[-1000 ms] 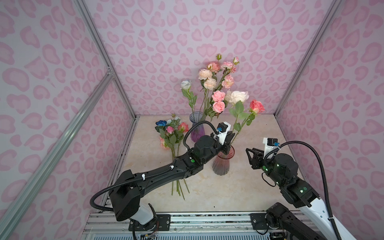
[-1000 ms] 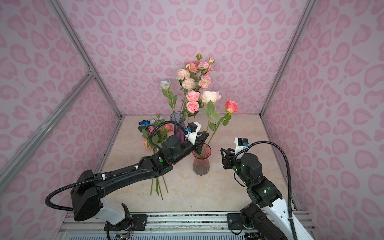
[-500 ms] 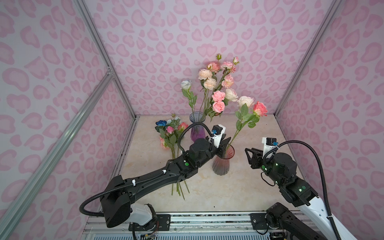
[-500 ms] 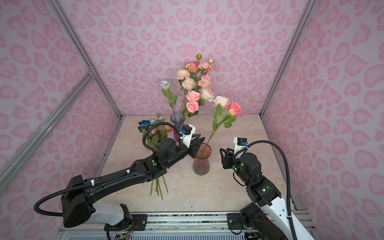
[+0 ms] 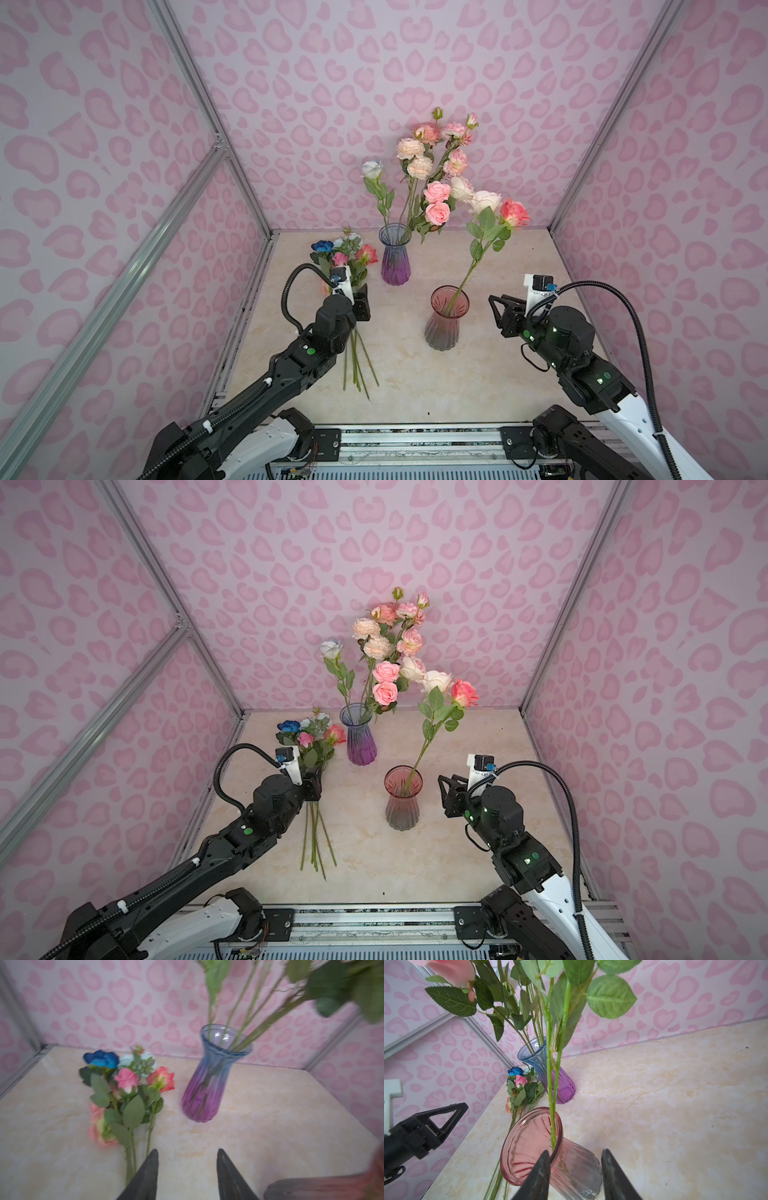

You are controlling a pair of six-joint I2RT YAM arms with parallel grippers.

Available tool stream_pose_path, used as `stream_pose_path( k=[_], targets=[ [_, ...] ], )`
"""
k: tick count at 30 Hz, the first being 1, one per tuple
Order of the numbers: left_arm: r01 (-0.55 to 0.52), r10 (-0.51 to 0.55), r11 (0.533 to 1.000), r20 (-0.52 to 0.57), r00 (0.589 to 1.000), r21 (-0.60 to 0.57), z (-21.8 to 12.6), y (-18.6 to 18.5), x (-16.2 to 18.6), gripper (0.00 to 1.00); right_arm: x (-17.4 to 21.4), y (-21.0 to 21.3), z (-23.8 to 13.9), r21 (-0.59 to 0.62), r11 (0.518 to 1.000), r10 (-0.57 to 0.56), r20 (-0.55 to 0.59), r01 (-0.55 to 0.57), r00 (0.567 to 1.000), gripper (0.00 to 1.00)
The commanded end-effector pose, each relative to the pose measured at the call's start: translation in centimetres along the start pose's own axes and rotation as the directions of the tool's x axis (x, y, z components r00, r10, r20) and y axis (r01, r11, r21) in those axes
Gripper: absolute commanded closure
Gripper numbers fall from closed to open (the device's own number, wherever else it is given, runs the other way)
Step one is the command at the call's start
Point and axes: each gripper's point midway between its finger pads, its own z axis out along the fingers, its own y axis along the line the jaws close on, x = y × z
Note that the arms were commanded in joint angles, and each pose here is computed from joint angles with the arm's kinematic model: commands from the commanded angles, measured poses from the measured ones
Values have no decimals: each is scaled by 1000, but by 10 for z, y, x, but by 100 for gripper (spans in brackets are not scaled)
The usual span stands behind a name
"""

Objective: Arrange the flowers into the vase
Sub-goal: 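Open the left gripper and move it back to the rose bunch, then grasp a pink rose stem with the left gripper and lift it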

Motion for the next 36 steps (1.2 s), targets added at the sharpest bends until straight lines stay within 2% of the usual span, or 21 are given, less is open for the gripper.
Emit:
stream_pose_path(
  k=[1, 3, 5, 7, 10, 15, 21, 28, 31, 34, 35, 36],
  targets=[
    [80, -112, 987, -242, 964, -137, 21, 41, 51, 53, 0, 7, 5, -37, 999, 22, 2, -21, 1000, 58],
    [123, -179, 979, -385, 906, -165, 46, 54, 78, 56, 0, 8, 8, -41, 999, 24, 3, -24, 1000, 58],
    [158, -216, 975, -490, 844, -157, 68, 57, 103, 68, 1, 8, 9, -46, 998, 32, 4, -32, 999, 58],
    [149, -209, 977, -531, 821, -153, 81, 55, 116, 69, 2, 9, 11, -50, 998, 33, -4, -33, 999, 58],
    [123, -217, 970, -524, 824, -207, 92, 64, 119, 70, 5, 8, 10, -45, 999, 25, -13, -25, 1000, 58],
    [91, -190, 975, -551, 812, -202, 108, 62, 121, 75, 9, 3, 12, -29, 999, 14, -16, -15, 1000, 58],
    [24, -160, 971, -569, 807, -239, 114, 72, 122, 79, 11, 2, 15, -26, 1000, 11, -18, -11, 1000, 58],
    [-4, -140, 971, -582, 801, -239, 114, 74, 126, 83, 8, 2, 15, -21, 1000, 3, -10, -4, 1000, 58],
    [-15, -133, 970, -585, 800, -242, 113, 76, 126, 83, 6, 2, 14, -17, 1000, -1, -7, 1, 1000, 58],
    [-21, -131, 970, -592, 795, -243, 111, 77, 129, 79, 5, 2, 13, -17, 1000, 2, -1, -2, 1000, 58],
    [-23, -129, 970, -594, 794, -242, 111, 78, 130, 80, 5, 2, 13, -18, 1000, 1, 0, -1, 1000, 58],
    [-29, -126, 969, -596, 793, -244, 111, 79, 131, 87, 4, 2, 13, -17, 1000, -1, 1, 1, 1000, 58]
  ],
)
